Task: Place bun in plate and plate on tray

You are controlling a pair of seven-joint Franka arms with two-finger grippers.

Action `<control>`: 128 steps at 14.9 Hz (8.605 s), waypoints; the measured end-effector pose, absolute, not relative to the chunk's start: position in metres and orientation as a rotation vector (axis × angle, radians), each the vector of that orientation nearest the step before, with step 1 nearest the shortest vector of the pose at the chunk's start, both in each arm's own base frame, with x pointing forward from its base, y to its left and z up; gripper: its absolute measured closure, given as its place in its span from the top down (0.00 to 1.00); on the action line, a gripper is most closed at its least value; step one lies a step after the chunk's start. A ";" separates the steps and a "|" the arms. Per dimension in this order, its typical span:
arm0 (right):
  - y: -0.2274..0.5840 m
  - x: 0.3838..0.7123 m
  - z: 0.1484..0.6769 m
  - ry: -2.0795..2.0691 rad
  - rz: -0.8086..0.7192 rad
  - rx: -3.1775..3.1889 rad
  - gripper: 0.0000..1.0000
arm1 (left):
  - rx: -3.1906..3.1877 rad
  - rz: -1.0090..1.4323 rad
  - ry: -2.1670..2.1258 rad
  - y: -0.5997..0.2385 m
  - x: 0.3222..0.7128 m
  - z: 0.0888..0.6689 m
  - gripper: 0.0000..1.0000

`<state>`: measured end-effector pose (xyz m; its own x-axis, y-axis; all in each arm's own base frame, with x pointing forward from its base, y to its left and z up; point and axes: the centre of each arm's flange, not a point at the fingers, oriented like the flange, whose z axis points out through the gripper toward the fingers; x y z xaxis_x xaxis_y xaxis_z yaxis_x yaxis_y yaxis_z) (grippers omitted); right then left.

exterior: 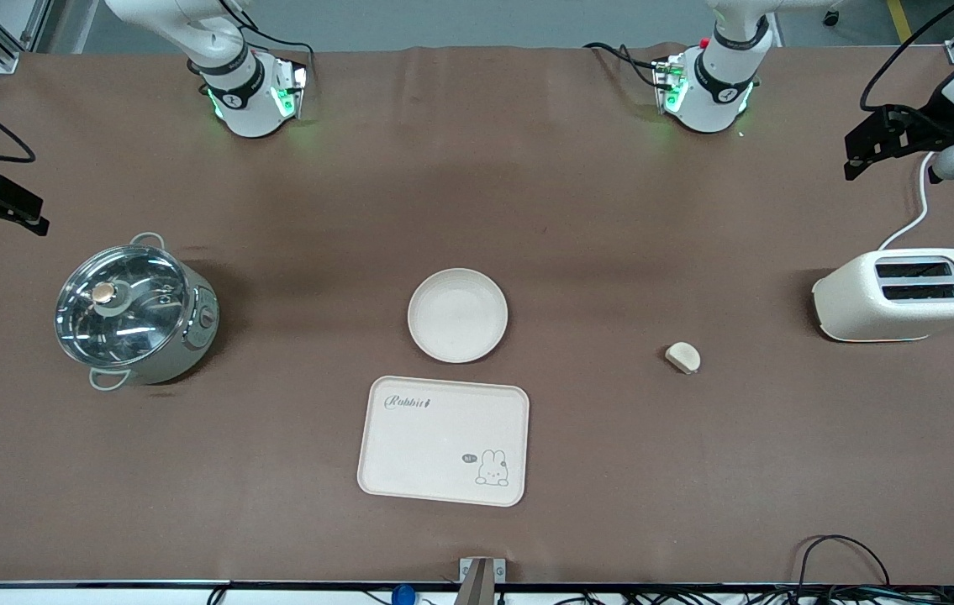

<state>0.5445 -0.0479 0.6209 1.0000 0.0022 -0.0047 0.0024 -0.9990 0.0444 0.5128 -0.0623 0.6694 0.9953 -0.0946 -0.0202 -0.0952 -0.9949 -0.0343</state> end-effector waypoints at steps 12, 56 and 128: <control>-0.048 0.544 0.621 0.003 -0.008 3.098 1.00 | -3.121 0.138 -0.120 -0.064 0.593 0.552 1.00; 0.317 0.538 0.194 -0.092 -0.022 3.514 0.73 | -3.083 0.164 -1.281 -0.512 0.515 0.200 0.63; -0.034 0.507 0.657 -0.050 0.000 3.173 1.00 | -3.125 0.037 -0.050 -0.058 0.512 0.674 1.00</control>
